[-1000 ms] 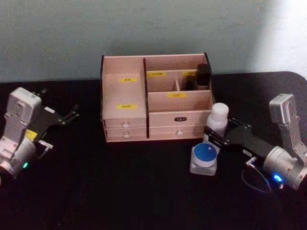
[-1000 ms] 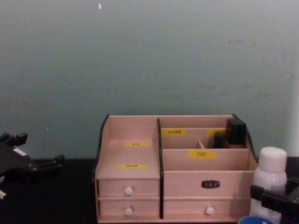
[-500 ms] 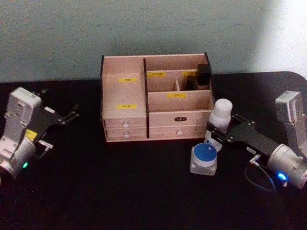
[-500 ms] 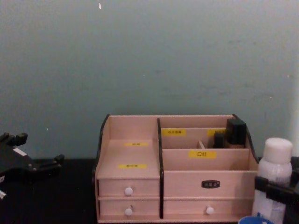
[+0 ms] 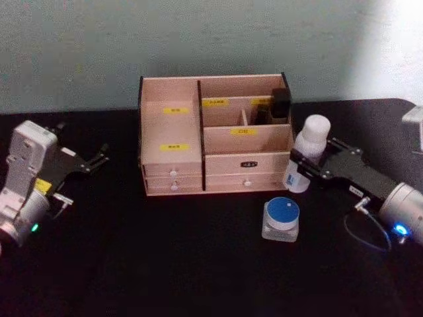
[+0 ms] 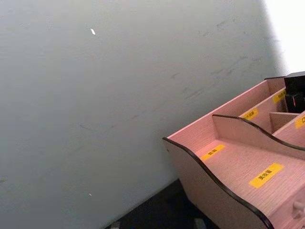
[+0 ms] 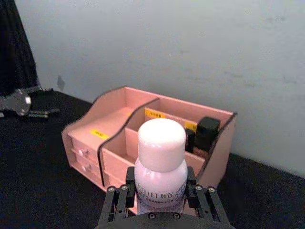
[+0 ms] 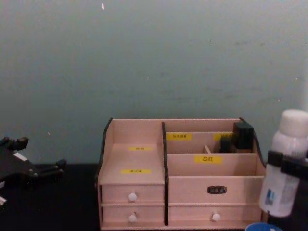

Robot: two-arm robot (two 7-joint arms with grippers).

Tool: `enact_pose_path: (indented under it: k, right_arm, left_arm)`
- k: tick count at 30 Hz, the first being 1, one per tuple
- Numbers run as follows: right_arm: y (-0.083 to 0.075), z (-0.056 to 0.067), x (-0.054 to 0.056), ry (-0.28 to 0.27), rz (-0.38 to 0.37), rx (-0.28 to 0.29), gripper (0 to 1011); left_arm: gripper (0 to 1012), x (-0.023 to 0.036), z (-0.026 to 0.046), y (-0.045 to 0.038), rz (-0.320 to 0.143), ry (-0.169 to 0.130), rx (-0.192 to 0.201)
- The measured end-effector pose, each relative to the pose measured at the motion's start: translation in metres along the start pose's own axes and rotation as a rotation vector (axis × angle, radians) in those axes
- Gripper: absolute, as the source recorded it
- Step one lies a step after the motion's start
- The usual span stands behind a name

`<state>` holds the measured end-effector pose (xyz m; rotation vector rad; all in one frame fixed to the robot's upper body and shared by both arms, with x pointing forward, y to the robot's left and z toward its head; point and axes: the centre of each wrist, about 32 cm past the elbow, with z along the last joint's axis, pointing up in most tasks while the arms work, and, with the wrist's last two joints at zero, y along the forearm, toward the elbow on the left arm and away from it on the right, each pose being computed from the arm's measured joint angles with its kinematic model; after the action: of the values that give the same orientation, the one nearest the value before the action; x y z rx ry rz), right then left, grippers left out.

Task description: Pick up the facial cleanser and watermelon frost from the table and place them into the tiered storage box.

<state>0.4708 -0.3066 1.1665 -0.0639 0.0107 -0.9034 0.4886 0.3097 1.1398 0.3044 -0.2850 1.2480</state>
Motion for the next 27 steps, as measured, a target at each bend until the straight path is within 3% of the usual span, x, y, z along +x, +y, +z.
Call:
enact_pose_path:
  k: [13, 27]
  right_arm:
    - [0.011, 0.019, 0.003, 0.006, 0.056, 0.047, 596]
    - [0.033, 0.024, 0.011, -0.001, 0.094, 0.061, 596]
  left_arm:
    - [1001, 0.0, 0.0, 0.0, 0.0, 0.0, 0.0]
    - [1001, 0.0, 0.0, 0.0, 0.0, 0.0, 0.0]
